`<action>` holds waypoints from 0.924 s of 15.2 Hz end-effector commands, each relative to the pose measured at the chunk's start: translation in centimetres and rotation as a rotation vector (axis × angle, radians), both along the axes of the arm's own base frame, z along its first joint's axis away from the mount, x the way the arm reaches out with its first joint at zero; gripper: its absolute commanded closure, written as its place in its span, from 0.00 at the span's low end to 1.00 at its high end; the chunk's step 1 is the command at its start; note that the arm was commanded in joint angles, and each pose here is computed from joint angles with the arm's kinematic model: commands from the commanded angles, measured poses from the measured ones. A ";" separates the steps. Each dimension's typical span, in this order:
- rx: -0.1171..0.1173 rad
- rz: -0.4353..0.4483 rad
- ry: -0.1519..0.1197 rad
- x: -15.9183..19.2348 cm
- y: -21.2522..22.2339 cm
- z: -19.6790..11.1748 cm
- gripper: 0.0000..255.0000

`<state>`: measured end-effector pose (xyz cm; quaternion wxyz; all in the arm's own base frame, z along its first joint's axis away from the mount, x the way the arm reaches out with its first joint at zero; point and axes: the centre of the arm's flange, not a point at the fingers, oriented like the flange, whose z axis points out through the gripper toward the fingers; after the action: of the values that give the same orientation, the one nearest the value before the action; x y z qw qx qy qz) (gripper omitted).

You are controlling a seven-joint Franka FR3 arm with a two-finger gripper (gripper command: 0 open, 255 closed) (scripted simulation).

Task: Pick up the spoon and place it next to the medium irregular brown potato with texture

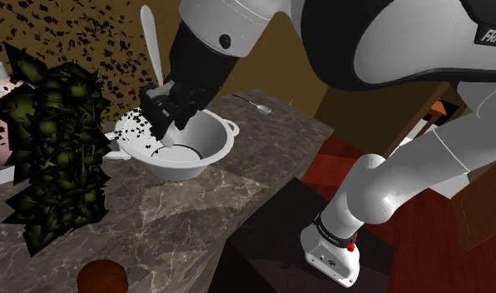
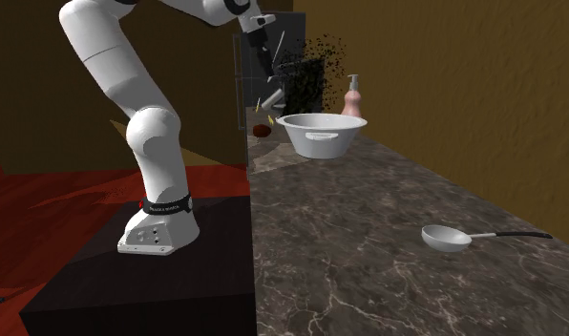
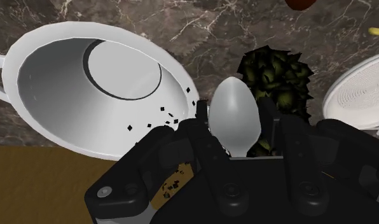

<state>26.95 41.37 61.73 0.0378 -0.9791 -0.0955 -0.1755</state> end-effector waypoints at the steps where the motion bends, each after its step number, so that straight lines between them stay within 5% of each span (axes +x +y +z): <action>1: 0.002 0.000 0.001 0.0 0.5 -1.0 1.00; 14: 0.002 0.000 0.001 0.0 0.5 -7.9 1.00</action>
<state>26.91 41.91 54.39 0.0385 -0.9792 -0.0953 -0.1751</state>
